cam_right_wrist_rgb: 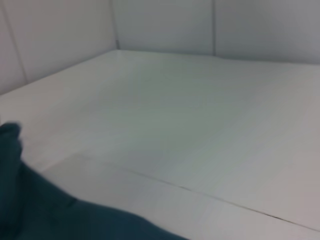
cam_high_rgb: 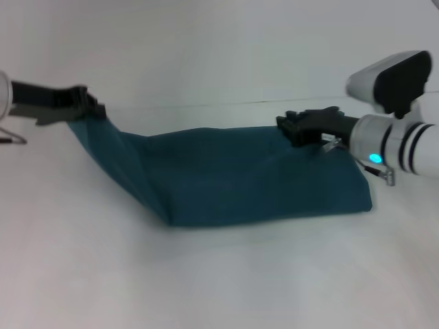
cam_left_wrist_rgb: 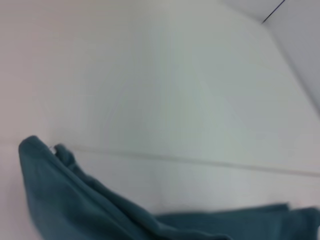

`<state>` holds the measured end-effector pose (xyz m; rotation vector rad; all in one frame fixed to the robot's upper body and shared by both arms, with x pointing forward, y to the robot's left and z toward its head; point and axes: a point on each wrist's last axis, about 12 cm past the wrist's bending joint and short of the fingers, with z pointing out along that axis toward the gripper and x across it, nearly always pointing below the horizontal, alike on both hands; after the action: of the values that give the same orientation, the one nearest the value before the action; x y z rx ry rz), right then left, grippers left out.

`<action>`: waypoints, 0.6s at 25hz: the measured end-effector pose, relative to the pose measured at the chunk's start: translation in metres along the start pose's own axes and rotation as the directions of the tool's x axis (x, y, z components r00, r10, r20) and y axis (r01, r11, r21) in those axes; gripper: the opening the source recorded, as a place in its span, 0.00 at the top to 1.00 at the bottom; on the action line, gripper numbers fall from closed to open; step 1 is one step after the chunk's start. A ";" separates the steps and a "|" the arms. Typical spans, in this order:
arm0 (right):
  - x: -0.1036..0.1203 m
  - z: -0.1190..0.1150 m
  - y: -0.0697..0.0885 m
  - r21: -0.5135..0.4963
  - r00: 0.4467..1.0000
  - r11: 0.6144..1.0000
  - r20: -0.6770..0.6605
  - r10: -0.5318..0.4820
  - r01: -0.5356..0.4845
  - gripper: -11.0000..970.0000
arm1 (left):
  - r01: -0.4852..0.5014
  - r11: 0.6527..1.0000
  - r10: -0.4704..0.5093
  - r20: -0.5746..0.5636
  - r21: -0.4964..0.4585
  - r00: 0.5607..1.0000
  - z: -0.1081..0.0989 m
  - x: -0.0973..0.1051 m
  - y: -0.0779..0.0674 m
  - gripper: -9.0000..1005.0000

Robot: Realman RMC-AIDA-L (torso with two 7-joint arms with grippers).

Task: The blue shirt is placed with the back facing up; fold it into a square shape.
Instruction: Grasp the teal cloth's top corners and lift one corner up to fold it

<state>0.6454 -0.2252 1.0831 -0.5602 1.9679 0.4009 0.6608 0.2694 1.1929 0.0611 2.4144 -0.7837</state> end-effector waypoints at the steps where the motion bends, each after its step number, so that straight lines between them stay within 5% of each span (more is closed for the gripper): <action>1: 0.001 0.003 0.002 0.002 1.000 1.000 0.000 -0.013 0.013 0.61 | 0.000 1.000 0.000 0.000 0.000 1.000 0.000 0.000 0.000 0.92; 11: 0.002 0.033 0.036 -0.030 0.989 0.990 -0.046 -0.141 0.139 0.99 | -0.016 0.993 0.006 0.083 0.116 0.997 -0.013 -0.040 -0.030 0.92; 15: -0.002 0.038 0.045 -0.061 0.984 0.984 -0.041 -0.173 0.170 0.99 | -0.011 0.990 -0.004 0.108 0.138 0.994 -0.019 -0.048 -0.034 0.92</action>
<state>0.6498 -0.1678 1.0697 -0.7756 1.9385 0.3403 0.6829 0.2583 1.2499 0.0762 2.2554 -0.9286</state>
